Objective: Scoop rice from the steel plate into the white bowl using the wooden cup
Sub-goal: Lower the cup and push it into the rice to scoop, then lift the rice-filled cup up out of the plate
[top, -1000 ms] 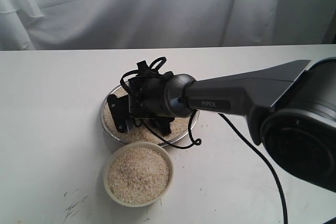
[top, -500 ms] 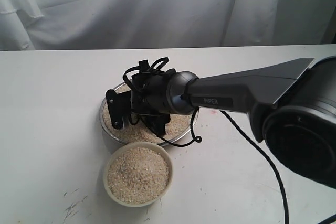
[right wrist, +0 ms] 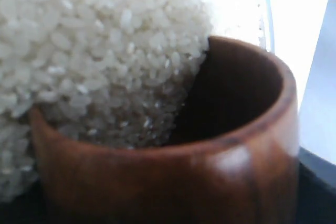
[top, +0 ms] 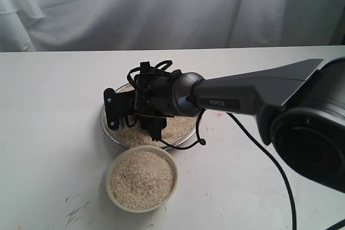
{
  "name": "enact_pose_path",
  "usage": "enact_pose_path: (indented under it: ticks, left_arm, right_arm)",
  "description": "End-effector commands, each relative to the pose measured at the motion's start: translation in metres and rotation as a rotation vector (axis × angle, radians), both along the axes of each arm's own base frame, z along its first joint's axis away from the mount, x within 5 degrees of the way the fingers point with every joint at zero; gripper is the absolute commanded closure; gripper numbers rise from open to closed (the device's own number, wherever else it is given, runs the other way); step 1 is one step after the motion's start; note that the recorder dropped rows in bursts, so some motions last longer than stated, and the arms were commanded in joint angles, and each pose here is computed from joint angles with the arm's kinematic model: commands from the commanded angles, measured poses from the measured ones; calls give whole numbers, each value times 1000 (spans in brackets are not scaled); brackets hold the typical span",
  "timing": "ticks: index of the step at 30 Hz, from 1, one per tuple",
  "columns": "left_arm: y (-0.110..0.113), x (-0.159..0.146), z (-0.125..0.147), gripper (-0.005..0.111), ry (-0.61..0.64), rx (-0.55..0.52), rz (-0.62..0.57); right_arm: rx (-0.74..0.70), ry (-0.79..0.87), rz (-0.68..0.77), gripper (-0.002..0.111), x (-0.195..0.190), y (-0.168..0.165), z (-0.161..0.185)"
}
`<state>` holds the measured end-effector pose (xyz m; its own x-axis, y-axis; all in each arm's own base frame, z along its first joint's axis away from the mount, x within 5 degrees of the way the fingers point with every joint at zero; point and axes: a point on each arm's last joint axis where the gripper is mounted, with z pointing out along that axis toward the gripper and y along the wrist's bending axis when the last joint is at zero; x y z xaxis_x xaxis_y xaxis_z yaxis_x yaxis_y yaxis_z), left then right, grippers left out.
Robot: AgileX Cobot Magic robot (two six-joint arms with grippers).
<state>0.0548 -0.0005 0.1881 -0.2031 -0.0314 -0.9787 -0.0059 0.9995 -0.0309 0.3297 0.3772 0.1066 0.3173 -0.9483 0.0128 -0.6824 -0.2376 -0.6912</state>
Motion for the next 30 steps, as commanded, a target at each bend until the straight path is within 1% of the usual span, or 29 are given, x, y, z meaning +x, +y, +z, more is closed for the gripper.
enact_pose_path:
  ticks: [1,7,20,26,30]
  left_arm:
    - [0,0,-1,107,-7,-4,-1]
    - [0,0,-1,107,-7,-4,-1]
    - [0,0,-1,107,-7,-4,-1]
    - [0,0,-1,107,-7,-4,-1]
    - [0,0,-1,107,-7,-4,-1]
  right_arm:
    - [67,29,-8,108,1,3,-2]
    - [101,39,-51,108,11,-5,-2]
    - [144,37,-36,108,18,-8,4]
    - [190,84,-86,108,27,-19,9]
    - [245,112,-71,108,27,-16,10]
